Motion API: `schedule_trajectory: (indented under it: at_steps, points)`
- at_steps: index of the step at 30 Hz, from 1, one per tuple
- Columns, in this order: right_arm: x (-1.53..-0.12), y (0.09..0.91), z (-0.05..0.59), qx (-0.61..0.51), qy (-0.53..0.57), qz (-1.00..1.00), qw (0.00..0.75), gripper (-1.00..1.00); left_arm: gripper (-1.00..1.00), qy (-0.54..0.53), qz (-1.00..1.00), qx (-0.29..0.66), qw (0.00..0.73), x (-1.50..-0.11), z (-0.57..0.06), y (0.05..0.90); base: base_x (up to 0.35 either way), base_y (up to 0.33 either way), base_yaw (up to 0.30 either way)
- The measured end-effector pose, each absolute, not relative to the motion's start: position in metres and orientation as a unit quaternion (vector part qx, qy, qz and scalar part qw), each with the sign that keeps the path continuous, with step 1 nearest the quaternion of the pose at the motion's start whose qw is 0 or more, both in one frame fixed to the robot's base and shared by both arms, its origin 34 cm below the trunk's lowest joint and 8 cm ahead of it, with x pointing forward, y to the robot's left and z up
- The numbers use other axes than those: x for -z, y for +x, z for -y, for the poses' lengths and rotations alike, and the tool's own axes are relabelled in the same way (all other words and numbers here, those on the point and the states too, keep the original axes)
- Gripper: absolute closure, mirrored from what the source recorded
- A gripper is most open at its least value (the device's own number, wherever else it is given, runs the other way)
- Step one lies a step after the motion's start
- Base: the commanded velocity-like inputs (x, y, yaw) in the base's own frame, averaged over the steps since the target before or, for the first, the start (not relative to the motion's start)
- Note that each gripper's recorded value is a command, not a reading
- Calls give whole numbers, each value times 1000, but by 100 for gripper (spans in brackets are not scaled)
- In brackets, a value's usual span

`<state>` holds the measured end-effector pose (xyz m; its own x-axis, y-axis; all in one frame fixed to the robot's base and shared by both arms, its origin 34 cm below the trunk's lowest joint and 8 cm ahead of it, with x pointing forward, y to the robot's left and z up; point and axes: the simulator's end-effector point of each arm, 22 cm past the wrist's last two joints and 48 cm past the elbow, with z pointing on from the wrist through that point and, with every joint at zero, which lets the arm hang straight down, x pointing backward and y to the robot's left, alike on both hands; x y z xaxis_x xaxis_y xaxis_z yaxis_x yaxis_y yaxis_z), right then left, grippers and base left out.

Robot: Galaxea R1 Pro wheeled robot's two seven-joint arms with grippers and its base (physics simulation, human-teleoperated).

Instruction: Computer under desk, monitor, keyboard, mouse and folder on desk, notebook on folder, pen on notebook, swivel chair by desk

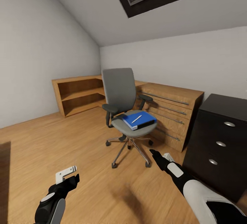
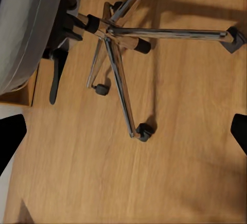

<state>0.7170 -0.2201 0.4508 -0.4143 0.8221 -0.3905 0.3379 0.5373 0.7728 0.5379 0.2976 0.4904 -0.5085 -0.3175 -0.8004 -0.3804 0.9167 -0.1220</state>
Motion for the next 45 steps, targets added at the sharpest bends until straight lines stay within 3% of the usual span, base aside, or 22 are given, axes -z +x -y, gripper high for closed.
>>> schedule_trajectory:
  at_steps: [11,22,31,45]
  points:
    - [-479,721,223,-309,364,-776,413,-100,-100,-200,-861,-31,466,-510,-296,540,-9,-4,0]
    - [-482,715,264,-248,375,-770,452,-100,-100,-190,-882,-36,429,-498,-289,537,0,0,0]
    - [-435,640,286,-96,275,-789,542,-100,-100,-179,-924,-50,335,-426,-278,502,0,0,0]
    - [-434,576,294,-16,232,-775,588,-100,-100,-209,-906,-73,360,-406,-286,490,0,0,0]
